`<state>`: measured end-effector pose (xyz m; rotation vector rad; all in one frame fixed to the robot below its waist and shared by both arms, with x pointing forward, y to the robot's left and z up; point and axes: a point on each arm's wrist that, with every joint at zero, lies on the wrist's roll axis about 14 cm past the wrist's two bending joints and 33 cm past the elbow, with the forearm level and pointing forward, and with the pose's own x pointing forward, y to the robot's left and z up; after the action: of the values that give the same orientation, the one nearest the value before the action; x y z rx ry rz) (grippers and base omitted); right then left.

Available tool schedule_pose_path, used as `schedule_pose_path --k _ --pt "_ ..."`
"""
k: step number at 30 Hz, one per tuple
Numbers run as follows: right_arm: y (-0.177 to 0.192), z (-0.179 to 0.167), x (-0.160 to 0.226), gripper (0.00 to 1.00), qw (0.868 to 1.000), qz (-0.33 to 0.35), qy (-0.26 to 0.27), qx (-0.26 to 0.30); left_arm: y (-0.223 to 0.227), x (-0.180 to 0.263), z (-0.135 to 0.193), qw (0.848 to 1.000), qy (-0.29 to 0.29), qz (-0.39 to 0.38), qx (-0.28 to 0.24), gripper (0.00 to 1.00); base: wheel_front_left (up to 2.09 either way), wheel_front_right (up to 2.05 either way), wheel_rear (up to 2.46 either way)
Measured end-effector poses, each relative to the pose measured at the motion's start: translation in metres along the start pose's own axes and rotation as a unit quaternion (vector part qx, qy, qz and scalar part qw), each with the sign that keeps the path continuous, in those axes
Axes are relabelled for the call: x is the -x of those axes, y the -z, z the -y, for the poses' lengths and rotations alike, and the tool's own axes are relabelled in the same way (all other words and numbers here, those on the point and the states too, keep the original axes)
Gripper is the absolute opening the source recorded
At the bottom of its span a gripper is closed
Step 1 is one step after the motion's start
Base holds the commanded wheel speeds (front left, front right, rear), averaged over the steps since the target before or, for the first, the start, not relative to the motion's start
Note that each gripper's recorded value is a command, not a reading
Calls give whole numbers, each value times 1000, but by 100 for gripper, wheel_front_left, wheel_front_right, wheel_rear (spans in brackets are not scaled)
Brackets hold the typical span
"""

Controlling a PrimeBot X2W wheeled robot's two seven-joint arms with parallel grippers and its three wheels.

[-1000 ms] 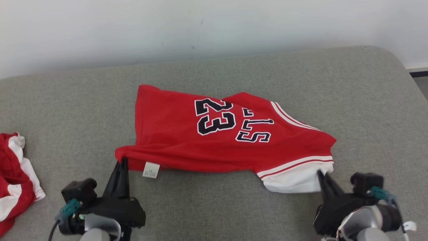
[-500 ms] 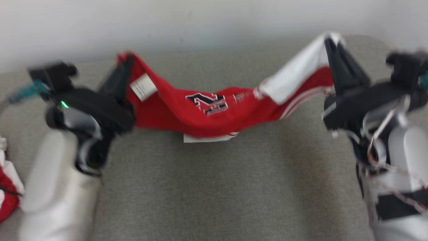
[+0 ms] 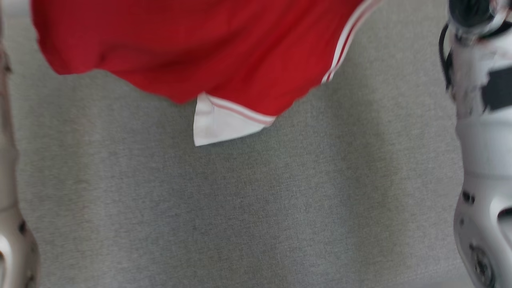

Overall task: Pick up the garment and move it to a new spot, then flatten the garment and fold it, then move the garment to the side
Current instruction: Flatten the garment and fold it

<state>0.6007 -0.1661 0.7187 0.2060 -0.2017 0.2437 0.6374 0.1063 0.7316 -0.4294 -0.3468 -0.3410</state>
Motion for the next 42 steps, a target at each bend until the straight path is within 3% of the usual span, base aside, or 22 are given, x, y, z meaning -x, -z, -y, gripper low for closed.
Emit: schedule_pose_path --k 3,8,16,20,27,31,37,42 --pt "-13 14 -17 0 998 49 18 -37 -3 -14 -11 1000 -10 28 -1 0 0 0 0" --pt "-39 46 -56 0 983 162 54 -72 -6 -44 -40 993 -27 109 -29 0 0 0 0" --pt "-79 33 -82 0 960 277 27 -42 -26 -57 -66 973 -36 223 -46 0 0 0 0" --pt "-78 19 -87 0 957 288 -2 28 -15 -57 -74 971 -24 234 -37 0 0 0 0" --pt "44 24 -94 0 983 162 -27 86 104 -33 -107 993 -43 106 -27 0 0 0 0" --pt "71 30 -85 0 987 132 -32 87 139 -14 -108 997 -46 64 -9 0 0 0 0" --pt "141 46 -46 0 999 10 -22 47 182 26 -100 998 -52 -9 18 0 0 0 0" --pt "191 55 9 0 993 -115 -3 5 209 73 -95 994 -67 -84 38 0 0 0 0"
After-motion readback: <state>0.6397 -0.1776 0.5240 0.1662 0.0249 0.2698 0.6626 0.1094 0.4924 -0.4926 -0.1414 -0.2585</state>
